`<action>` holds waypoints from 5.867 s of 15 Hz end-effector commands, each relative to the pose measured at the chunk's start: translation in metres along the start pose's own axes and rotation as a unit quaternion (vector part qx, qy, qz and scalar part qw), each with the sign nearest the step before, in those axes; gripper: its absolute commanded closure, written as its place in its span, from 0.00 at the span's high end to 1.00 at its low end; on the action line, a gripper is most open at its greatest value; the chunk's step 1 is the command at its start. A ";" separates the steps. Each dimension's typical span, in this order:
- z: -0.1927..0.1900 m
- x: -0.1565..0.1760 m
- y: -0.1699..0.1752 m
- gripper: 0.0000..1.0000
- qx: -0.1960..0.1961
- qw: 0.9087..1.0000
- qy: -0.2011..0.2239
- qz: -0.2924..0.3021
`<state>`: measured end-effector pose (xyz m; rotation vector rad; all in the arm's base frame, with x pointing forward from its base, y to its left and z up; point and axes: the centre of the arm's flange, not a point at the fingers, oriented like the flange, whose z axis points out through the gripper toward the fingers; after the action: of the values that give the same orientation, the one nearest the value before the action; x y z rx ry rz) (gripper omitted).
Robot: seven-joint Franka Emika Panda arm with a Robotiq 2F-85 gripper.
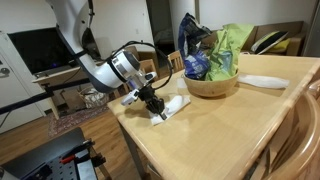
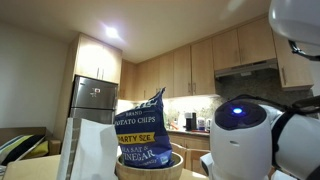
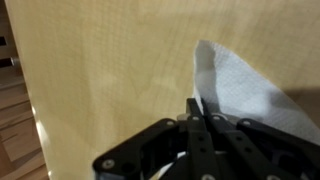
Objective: Use the serviette to wipe the table.
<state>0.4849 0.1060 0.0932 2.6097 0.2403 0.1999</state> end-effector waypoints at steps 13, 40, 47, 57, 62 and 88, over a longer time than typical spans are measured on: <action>-0.036 -0.034 -0.078 0.00 -0.089 0.988 0.049 -0.120; 0.115 -0.010 0.154 0.00 -0.097 0.978 -0.086 0.164; 0.148 -0.038 0.215 0.00 -0.088 0.963 -0.119 0.225; 0.121 -0.031 0.198 0.00 -0.074 0.966 -0.105 0.224; 0.078 0.000 0.135 0.00 -0.063 0.982 -0.065 0.169; -0.029 -0.014 -0.068 0.00 -0.148 0.982 0.090 -0.076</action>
<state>0.4514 0.1938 0.0743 2.2903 0.4787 0.3704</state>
